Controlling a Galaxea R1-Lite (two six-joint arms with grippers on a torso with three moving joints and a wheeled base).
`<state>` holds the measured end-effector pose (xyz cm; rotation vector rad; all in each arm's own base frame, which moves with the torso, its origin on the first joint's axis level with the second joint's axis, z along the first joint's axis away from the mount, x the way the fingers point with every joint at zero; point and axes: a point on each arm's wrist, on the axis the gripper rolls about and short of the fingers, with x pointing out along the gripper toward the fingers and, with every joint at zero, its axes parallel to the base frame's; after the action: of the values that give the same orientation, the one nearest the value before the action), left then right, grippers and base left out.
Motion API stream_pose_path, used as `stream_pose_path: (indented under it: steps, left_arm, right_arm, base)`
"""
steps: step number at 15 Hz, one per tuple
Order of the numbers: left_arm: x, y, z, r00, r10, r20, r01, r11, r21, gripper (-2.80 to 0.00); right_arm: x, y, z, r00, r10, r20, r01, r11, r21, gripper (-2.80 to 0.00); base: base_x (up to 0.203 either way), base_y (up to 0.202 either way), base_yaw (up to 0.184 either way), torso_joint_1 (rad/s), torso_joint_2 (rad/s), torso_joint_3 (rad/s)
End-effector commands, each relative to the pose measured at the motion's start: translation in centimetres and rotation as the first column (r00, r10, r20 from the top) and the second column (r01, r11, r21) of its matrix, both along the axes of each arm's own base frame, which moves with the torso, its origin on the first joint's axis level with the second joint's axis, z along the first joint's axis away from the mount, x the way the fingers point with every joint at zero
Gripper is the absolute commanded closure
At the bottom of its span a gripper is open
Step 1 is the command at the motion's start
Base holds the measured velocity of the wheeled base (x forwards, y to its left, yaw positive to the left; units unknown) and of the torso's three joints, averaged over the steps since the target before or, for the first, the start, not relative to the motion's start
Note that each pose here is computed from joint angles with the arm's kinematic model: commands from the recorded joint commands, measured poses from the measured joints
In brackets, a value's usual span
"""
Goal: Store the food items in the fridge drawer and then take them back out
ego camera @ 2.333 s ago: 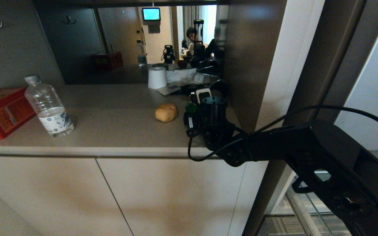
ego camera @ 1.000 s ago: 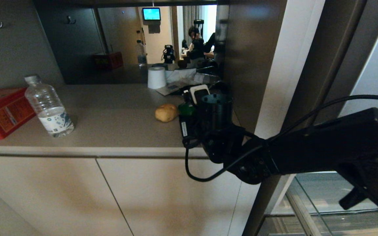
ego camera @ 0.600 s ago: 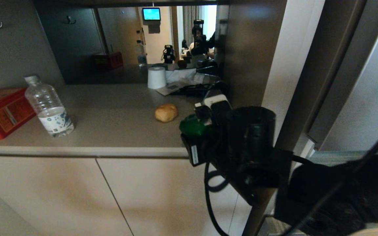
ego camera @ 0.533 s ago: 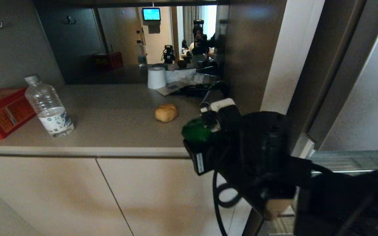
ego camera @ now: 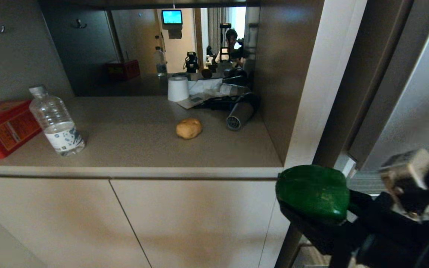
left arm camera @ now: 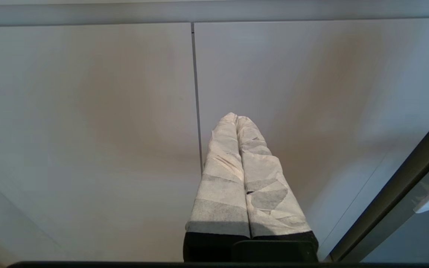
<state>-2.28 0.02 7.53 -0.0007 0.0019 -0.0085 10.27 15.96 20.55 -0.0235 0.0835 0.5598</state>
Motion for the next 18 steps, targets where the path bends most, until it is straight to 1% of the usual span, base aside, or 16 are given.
stream_pose_path:
  steps: [1, 3, 4, 6, 7, 9, 11, 12, 14, 18]
  left_arm:
    - [0.0, 0.0, 0.0, 1.0, -0.001, -0.001, 0.001, 1.0, -0.001, 0.0]
    - [0.0, 0.0, 0.0, 1.0, -0.001, -0.001, 0.001, 1.0, -0.001, 0.0]
    - [0.0, 0.0, 0.0, 1.0, 0.001, -0.002, -0.001, 1.0, -0.001, 0.0]
    - [0.0, 0.0, 0.0, 1.0, 0.0, -0.001, 0.0, 1.0, -0.001, 0.0]
    - [0.0, 0.0, 0.0, 1.0, 0.001, -0.001, -0.001, 1.0, -0.001, 0.0]
    - [0.0, 0.0, 0.0, 1.0, -0.001, -0.003, 0.001, 1.0, -0.001, 0.0]
    - [0.0, 0.0, 0.0, 1.0, 0.001, -0.001, -0.001, 1.0, -0.001, 0.0]
    - [0.0, 0.0, 0.0, 1.0, -0.001, -0.001, 0.001, 1.0, -0.001, 0.0]
    - [0.0, 0.0, 0.0, 1.0, -0.001, -0.003, 0.001, 1.0, -0.001, 0.0]
    - [0.0, 0.0, 0.0, 1.0, -0.001, -0.001, 0.001, 1.0, -0.001, 0.0]
  right_arm:
    - [-1.7, -2.9, 0.7, 0.999, 0.007, 0.038, -0.01, 0.998, 0.069, 0.0]
    - [-2.4, -4.0, -0.4, 0.999, 0.023, 0.028, -0.024, 0.998, 0.052, 0.0]
    - [-2.7, -4.5, -1.1, 0.999, 0.046, 0.022, -0.047, 0.998, 0.041, 0.0]
    - [-3.5, -5.8, -1.0, 0.997, 0.058, 0.043, -0.061, 0.996, 0.068, 0.0]
    - [-3.5, -6.3, -1.0, 0.998, 0.043, 0.047, -0.046, 0.996, 0.077, 0.0]
    - [-3.2, -6.8, -1.9, 1.0, -0.002, 0.025, 0.001, 0.999, 0.046, 0.0]
    - [-3.4, -7.4, -1.6, 0.999, -0.01, 0.041, 0.007, 0.997, 0.072, 0.0]
    - [-3.6, -7.7, -2.1, 0.999, 0.003, 0.04, -0.006, 0.998, 0.062, 0.0]
    - [-3.6, -7.7, -3.2, 0.999, 0.02, 0.025, -0.02, 1.0, 0.012, 0.0]
    - [-4.0, -8.3, -5.3, 1.0, 0.022, 0.022, -0.021, 0.998, -0.062, 0.0]
  base:
    - [0.0, 0.0, 0.0, 0.0, 0.0, 0.0]
    - [0.0, 0.0, 0.0, 0.0, 0.0, 0.0]
    - [0.0, 0.0, 0.0, 0.0, 0.0, 0.0]
    - [0.0, 0.0, 0.0, 0.0, 0.0, 0.0]
    - [0.0, 0.0, 0.0, 0.0, 0.0, 0.0]
    - [0.0, 0.0, 0.0, 0.0, 0.0, 0.0]
    - [0.0, 0.0, 0.0, 0.0, 0.0, 0.0]
    - [0.0, 0.0, 0.0, 0.0, 0.0, 0.0]
    - [0.0, 0.0, 0.0, 0.0, 0.0, 0.0]
    - [0.0, 0.0, 0.0, 0.0, 0.0, 0.0]
